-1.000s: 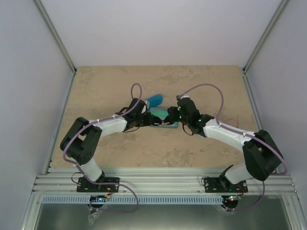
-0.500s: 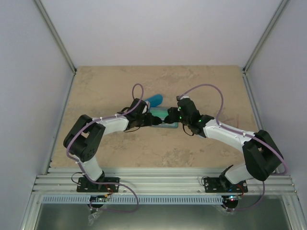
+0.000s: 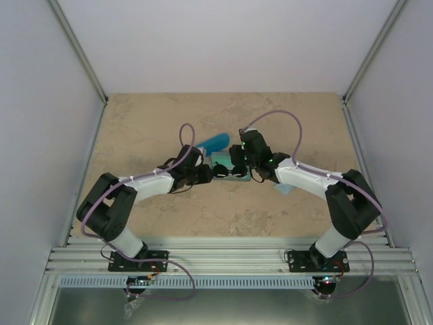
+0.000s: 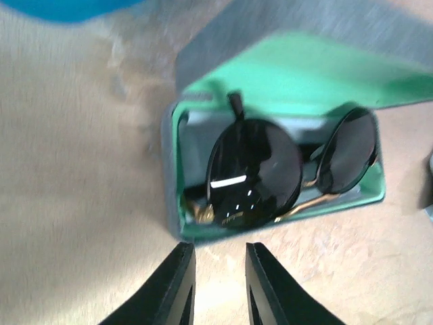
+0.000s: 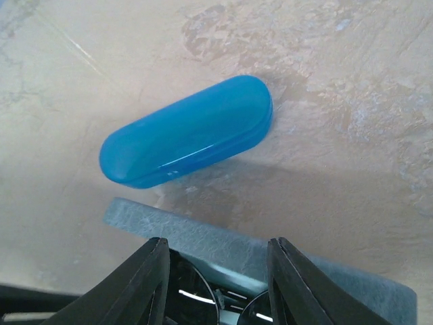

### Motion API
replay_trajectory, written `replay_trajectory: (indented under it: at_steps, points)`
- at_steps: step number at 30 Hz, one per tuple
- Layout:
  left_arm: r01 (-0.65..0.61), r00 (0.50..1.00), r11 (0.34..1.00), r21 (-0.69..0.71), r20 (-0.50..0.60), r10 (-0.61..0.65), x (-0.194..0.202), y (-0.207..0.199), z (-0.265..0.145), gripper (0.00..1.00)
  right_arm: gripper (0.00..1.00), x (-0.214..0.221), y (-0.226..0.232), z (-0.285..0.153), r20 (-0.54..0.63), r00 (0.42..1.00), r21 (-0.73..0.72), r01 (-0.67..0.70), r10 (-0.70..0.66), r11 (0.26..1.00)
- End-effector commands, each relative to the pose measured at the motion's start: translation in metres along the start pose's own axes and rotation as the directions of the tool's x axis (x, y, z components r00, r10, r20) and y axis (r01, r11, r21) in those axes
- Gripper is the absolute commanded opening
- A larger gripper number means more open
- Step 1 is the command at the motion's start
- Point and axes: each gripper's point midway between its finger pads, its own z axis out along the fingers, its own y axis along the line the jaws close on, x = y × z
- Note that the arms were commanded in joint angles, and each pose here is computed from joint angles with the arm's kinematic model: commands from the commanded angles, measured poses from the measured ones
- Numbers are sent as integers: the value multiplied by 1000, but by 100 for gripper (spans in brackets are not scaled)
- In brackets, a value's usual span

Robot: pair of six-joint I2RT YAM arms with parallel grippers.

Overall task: Organize the sunglasses
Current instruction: Adjust the sunglasses in the sunglasses case, then close the sunglasses case at the center of the board.

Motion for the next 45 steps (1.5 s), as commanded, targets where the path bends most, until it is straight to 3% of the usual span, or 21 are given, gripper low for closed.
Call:
replay_trajectory:
  at_steps: [1, 9, 20, 31, 38, 45]
  points:
    - [19, 1000, 1000, 19, -21, -19, 22, -3, 0, 22, 41, 4, -2, 15, -31, 999, 18, 31, -31, 999]
    - [2, 998, 999, 33, -67, 1, 55, -21, 22, 17, 40, 21, -4, 26, -93, 995, 17, 48, -46, 999]
    - [66, 998, 995, -78, 8, -65, 47, 1, 42, 14, 37, 33, -2, 23, -147, 987, -9, 59, -60, 998]
    - [68, 997, 992, -105, 27, -66, 42, 4, 42, 13, 37, 3, -5, 40, -109, 991, 74, 89, -80, 993]
    - [65, 998, 992, -109, 23, -62, 43, 5, 46, 13, 36, 35, -8, 45, -189, 979, 43, 86, -77, 995]
    - [63, 998, 992, -108, 32, -60, 41, 5, 47, 13, 36, 67, 8, 24, -255, 964, -78, 52, -70, 996]
